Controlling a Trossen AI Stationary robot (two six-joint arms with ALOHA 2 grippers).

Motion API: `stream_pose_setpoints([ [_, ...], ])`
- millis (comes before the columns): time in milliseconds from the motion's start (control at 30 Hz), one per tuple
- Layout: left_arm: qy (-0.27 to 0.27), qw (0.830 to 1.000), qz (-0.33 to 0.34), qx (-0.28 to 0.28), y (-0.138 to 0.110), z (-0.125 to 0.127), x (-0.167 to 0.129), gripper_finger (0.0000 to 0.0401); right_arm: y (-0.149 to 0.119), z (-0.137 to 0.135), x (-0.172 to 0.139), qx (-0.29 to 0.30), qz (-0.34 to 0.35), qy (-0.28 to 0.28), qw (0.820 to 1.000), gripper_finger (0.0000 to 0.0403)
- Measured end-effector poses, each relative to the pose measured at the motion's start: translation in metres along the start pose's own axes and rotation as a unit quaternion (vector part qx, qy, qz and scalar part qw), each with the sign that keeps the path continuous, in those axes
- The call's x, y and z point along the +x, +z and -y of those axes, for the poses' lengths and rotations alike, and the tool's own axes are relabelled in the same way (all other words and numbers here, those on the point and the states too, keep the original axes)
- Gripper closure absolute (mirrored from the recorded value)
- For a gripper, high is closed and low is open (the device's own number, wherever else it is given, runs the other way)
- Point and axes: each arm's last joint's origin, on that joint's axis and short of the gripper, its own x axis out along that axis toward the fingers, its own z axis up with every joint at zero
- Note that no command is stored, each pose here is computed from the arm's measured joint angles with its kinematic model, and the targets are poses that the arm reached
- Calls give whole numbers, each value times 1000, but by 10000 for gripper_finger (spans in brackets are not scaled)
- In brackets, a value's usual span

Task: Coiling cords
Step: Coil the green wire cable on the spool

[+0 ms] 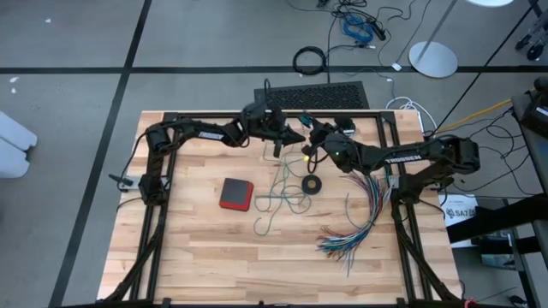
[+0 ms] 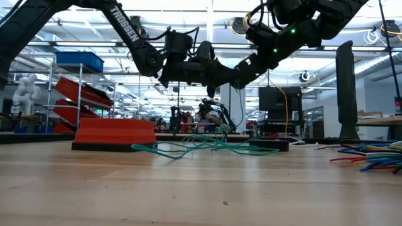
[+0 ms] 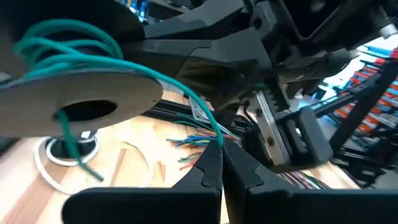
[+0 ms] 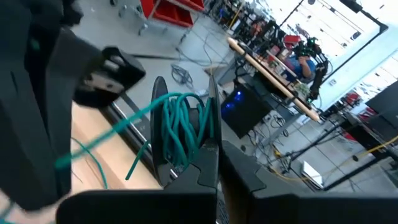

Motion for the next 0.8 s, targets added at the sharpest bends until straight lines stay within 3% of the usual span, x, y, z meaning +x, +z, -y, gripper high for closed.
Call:
stream_pose_setpoints([
  [167, 39, 999, 28, 15, 3, 6, 6, 397, 4, 1, 0, 25, 16, 4, 1000, 403],
  [333, 59, 996, 53, 29, 7, 9, 8, 364, 6, 0, 0, 64, 31, 29, 997, 403],
  [800, 75, 995, 53, 39, 0, 23, 19, 340, 13, 2, -1, 124, 65, 44, 989, 403],
])
